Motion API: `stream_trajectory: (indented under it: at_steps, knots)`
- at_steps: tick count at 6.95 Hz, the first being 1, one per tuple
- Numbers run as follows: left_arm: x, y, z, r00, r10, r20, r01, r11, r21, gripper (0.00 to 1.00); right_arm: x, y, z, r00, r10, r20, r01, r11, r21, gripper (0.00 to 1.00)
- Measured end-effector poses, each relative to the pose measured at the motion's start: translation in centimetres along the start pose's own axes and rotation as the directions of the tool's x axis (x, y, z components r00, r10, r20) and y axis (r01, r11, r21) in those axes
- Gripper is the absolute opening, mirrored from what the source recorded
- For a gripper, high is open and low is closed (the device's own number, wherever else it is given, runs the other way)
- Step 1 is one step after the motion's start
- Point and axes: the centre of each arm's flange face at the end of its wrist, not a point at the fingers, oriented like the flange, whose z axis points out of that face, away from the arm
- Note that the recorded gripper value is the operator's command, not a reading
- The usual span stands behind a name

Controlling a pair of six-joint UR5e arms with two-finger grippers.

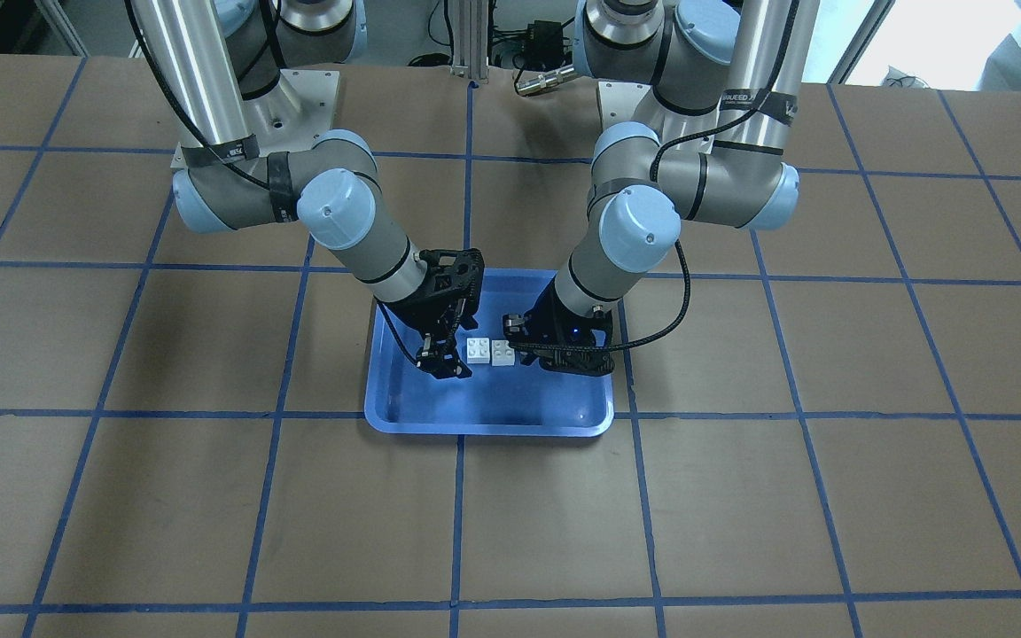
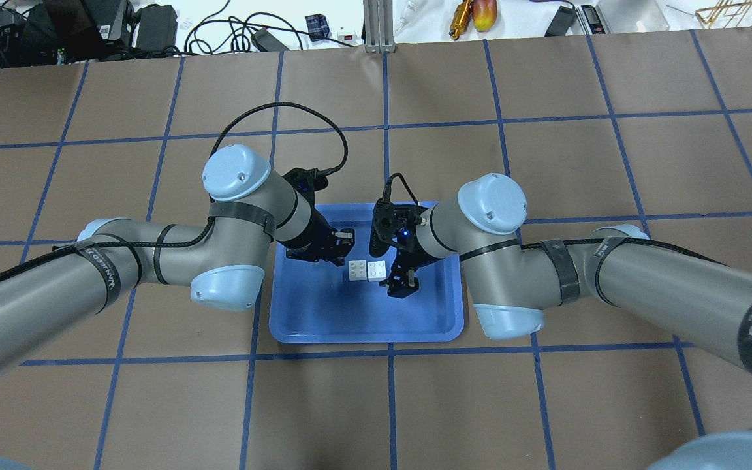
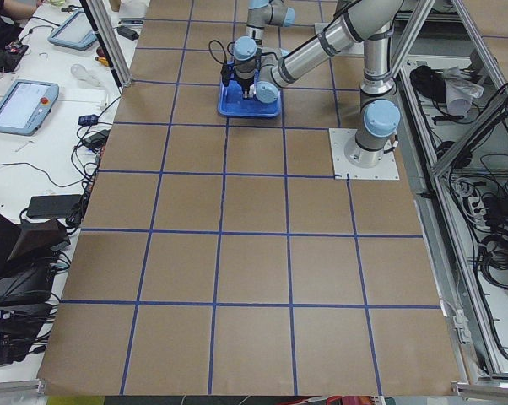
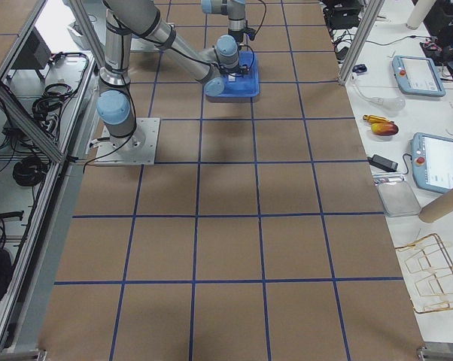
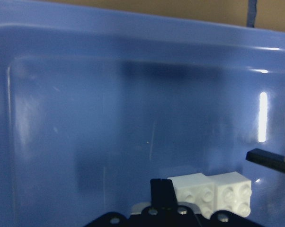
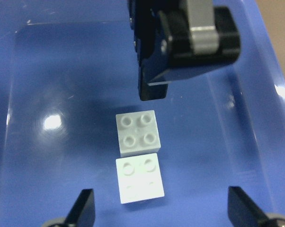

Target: Assemble white blocks and place on blue tray

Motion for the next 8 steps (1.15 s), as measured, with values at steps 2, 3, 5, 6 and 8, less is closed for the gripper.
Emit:
stream_trajectory:
  at_steps: [2,3,5,6,8]
  knots:
    - [0.0,0.1,0.4,1.000,-0.003,0.001,0.003,1.000,-0.008,0.10,0.0,-0.7,-5.6,0.999,0.044,0.008,-0.044,0.999,-0.025,1.00]
    - [0.0,0.0,0.5,1.000,-0.013,0.002,0.013,1.000,-0.012,0.10,0.4,-0.4,-9.2,0.996,0.087,0.004,-0.087,0.995,-0.050,1.00]
    - [0.1,0.1,0.8,1.000,-0.029,0.002,0.030,0.999,-0.017,0.10,1.9,-0.3,-18.8,0.977,0.209,0.028,-0.203,0.968,-0.144,1.00]
    - [0.3,0.2,0.9,1.000,-0.030,0.002,0.030,0.999,-0.019,0.10,2.8,-1.1,-23.8,0.965,0.257,0.042,-0.243,0.948,-0.205,1.00]
    - [0.7,0.5,1.2,1.000,-0.029,0.001,0.029,0.999,-0.025,0.10,4.7,-2.4,-32.4,0.936,0.349,0.043,-0.324,0.903,-0.282,1.00]
